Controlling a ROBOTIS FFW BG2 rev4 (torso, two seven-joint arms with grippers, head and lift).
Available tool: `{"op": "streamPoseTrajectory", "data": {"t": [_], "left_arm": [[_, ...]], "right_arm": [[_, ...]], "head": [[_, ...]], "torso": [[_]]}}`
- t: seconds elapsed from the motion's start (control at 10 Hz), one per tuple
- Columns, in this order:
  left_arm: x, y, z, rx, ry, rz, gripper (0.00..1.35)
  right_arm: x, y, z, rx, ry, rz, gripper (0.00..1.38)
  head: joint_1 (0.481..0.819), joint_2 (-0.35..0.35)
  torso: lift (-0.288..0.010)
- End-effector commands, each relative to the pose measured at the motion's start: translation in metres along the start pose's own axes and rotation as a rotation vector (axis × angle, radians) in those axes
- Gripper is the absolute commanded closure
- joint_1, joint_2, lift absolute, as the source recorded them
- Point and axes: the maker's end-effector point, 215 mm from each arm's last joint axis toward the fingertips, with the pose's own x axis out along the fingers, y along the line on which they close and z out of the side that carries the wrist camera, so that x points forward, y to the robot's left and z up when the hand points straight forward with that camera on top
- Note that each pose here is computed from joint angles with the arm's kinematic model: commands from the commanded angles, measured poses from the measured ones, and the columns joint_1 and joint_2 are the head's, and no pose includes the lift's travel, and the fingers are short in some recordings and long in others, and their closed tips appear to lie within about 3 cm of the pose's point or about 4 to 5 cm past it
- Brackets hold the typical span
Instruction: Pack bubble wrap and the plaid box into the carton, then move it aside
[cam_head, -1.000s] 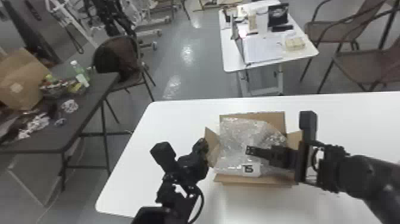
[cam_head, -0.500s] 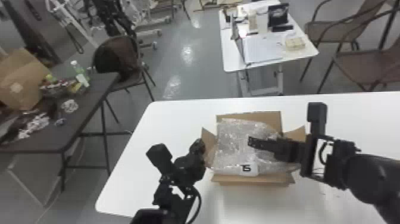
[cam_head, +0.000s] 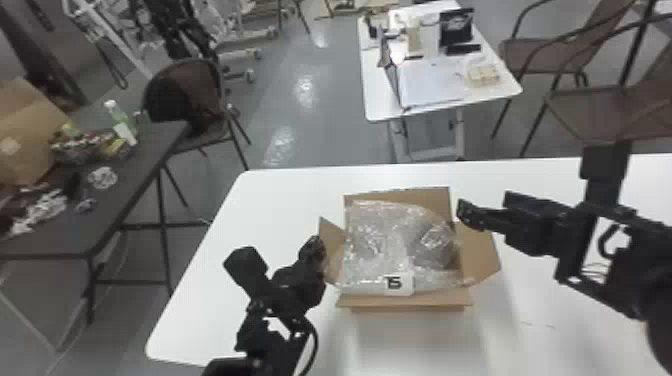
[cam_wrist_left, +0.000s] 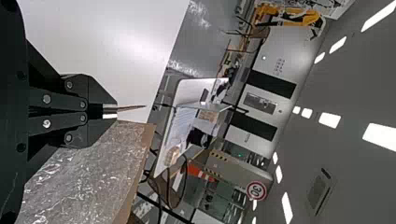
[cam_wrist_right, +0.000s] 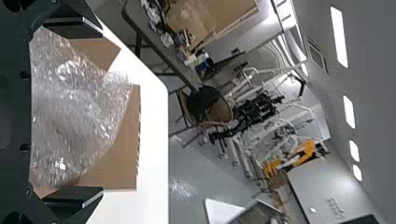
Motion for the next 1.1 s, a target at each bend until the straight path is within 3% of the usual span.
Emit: {"op": "streamPoseTrajectory", "data": {"t": [0.0,0.2,0.3,0.7,1.0], "left_arm": [[-0.004,0.008,0.002,-0.004,-0.009,0.014,1.21],[-0.011,0.021,0.003,-0.009,-0.016,0.033,1.21],[-0.014,0.027,0.006,-0.007,-0.026,0.042,1.21],[-0.027,0.044,0.006,-0.017,-0.04,0.075,1.21],[-0.034,0.051,0.002,-0.03,-0.036,0.089,1.21]], "right_arm": [[-0.051,-0.032,-0.002,-0.1,-0.041,-0.134,0.11],[-0.101,-0.055,-0.021,-0.163,-0.168,-0.198,0.11],[-0.123,-0.063,-0.039,-0.183,-0.187,-0.22,0.11],[-0.229,-0.111,-0.109,-0.248,-0.139,-0.414,0.11],[-0.291,-0.142,-0.137,-0.292,-0.049,-0.533,0.11]], "head": [[0.695,0.284],[0.695,0.242],[0.695,0.22],[0.695,0.166],[0.695,0.088]], "torso": [[-0.027],[-0.027],[-0.027],[-0.027],[-0.027]]}}
